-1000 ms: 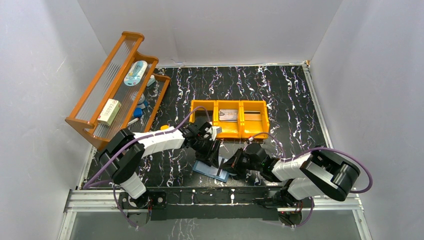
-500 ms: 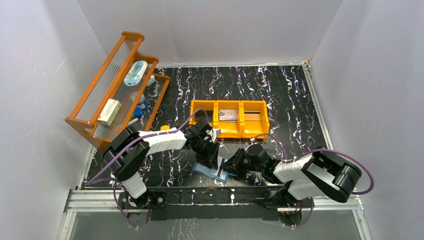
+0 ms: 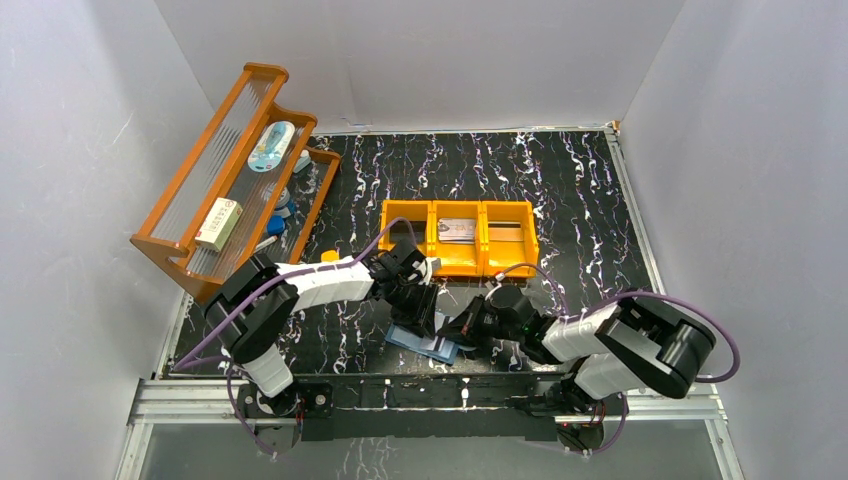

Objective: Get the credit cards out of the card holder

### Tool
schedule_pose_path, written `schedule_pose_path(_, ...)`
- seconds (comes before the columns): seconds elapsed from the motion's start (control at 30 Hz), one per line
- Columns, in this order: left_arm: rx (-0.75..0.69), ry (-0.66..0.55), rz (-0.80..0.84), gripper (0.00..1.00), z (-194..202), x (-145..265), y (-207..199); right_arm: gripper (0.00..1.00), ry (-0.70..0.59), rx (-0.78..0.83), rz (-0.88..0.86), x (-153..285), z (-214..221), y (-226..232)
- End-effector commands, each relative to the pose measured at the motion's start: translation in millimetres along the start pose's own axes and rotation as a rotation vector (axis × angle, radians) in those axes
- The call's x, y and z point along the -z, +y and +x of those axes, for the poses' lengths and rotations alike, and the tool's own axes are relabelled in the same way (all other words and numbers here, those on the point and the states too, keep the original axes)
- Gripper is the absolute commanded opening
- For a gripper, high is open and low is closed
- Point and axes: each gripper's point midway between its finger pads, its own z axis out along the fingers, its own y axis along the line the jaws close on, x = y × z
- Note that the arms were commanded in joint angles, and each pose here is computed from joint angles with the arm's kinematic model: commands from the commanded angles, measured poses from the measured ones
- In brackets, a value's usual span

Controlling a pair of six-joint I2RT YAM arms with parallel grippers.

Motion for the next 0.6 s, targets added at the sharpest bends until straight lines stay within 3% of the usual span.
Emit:
schedule_pose_path(0.0,0.026,0.015,-0.100,0.38,16,4,20,0.00,-0.038,0.021,0.034,3,-7,-4)
schedule_pose_path(0.3,0.013,-0.178,-0.101,0.49,-14,33,5,0.00,-0.087,0.093,0.094,13,-16,2)
schedule_pose_path(0.57,-0.017,-0.373,-0.153,0.67,-37,77,1,0.00,-0.097,0.162,0.075,21,-19,21)
